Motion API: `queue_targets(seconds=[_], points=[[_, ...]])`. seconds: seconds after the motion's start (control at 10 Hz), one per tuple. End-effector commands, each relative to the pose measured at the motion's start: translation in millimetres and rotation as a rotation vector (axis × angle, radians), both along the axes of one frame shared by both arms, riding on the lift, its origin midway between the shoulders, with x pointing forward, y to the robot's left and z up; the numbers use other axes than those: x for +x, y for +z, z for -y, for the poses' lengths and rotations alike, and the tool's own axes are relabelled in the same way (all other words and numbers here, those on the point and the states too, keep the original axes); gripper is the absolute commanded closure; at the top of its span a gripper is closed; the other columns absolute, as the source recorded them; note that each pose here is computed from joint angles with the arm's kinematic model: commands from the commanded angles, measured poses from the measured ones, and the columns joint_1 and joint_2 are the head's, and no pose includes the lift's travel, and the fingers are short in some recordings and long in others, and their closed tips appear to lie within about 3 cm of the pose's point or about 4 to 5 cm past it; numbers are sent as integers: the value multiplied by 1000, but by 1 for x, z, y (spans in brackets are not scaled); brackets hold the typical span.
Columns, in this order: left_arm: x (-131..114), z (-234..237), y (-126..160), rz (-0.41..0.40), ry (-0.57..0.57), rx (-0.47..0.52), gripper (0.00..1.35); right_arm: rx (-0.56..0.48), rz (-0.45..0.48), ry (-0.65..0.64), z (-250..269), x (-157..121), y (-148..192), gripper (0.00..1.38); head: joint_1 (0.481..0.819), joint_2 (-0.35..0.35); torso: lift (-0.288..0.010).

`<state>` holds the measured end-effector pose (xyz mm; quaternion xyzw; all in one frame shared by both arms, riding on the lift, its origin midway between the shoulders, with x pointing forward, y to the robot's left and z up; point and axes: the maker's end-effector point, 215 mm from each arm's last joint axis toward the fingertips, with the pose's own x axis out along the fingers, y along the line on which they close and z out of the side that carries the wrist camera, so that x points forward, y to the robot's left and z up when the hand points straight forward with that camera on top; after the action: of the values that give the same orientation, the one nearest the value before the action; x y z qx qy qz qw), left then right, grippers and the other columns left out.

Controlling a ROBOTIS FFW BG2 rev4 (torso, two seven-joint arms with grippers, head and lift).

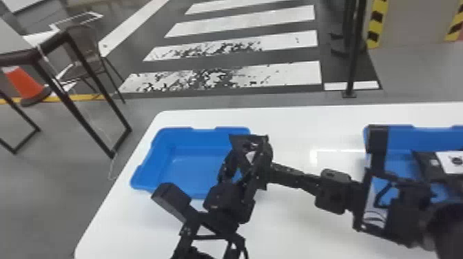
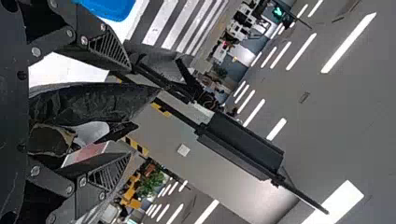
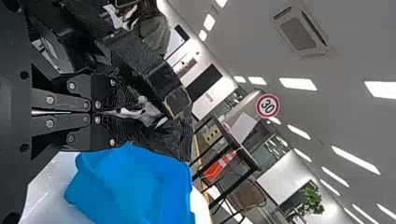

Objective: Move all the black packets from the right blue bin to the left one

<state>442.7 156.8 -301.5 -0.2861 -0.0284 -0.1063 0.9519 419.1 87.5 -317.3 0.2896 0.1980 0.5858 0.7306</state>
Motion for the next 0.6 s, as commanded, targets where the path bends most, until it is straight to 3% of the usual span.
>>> queue_targets(seconds=[0.0, 0.3, 0.5], points=[[0, 2, -11, -46, -14, -43, 1219, 3, 1, -2, 0, 1, 1, 1153, 695, 310, -168], [0, -20, -2, 20, 52, 9, 1211, 4, -4, -4, 0, 0, -2, 1153, 695, 318, -168], [2, -36, 5, 56, 94, 45, 1211, 26, 6, -37, 7, 10, 1, 1021, 695, 333, -168]])
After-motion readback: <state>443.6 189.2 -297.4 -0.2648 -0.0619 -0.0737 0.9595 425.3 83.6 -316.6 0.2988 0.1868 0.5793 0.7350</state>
